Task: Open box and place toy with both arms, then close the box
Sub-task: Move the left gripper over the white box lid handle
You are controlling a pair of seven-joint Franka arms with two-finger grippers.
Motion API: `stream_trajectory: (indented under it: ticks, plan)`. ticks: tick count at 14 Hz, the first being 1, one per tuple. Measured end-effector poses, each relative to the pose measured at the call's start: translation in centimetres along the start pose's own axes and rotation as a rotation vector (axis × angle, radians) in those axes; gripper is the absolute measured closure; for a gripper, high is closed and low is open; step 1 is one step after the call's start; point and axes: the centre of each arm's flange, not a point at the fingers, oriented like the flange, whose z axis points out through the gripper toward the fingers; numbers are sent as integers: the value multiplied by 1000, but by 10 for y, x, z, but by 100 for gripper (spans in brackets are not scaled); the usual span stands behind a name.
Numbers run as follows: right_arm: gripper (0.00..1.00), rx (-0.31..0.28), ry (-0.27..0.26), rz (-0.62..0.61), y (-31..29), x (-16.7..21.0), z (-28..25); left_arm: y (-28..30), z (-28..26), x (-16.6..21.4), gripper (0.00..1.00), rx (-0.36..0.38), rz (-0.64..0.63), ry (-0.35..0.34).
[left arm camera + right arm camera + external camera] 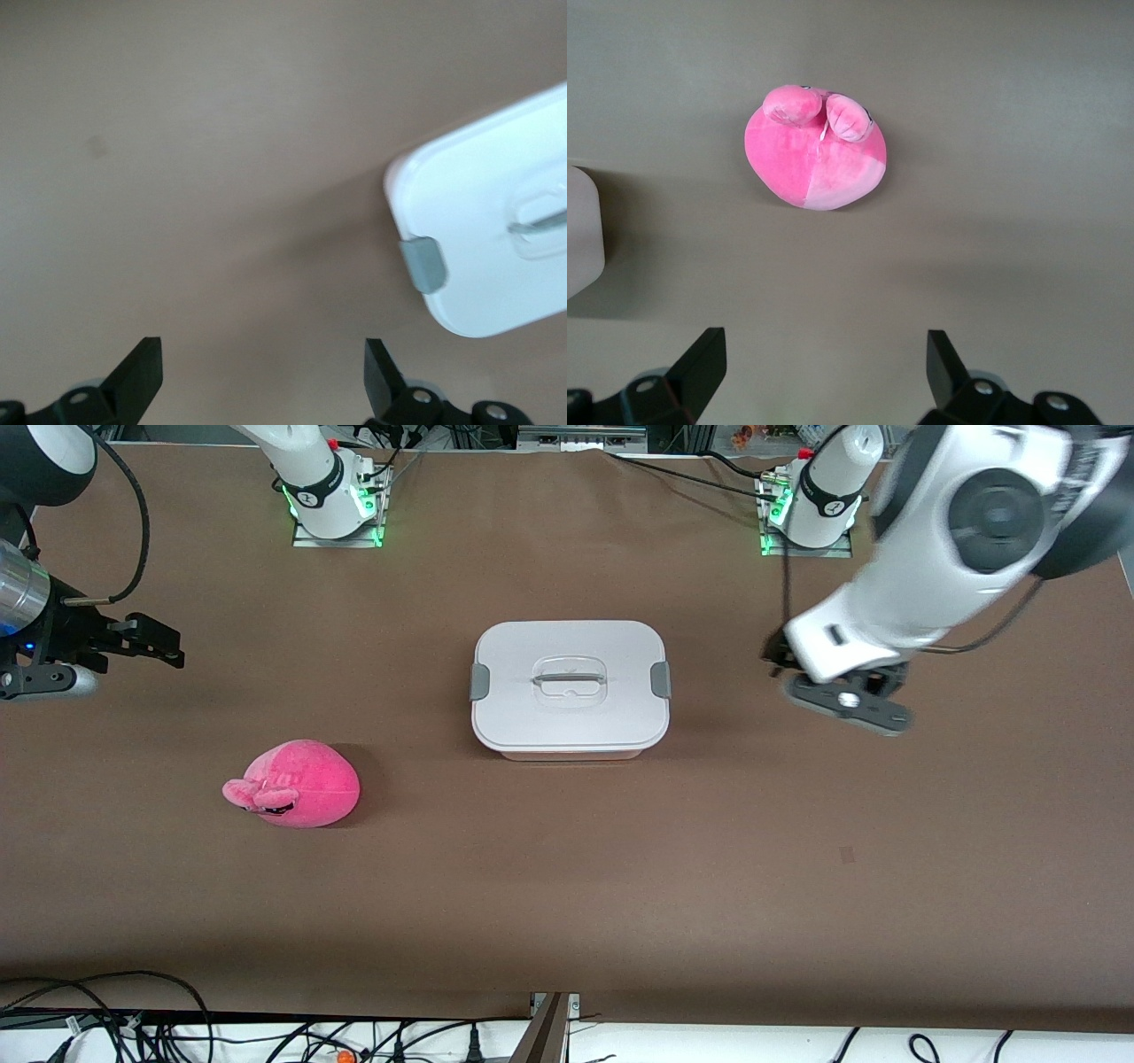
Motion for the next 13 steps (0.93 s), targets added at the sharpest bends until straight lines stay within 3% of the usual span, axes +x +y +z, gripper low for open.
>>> stream_trajectory:
  ticks: [3, 9, 13]
  plan:
    - [0, 0, 0, 0, 0, 0, 0, 79, 24, 8, 0, 5, 127, -19]
    - [0, 0, 0, 0, 0, 0, 0, 236, 92, 25, 0, 22, 427, 103]
    - [0, 0, 0, 0, 0, 0, 0, 261, 132, 33, 0, 162, 585, 103]
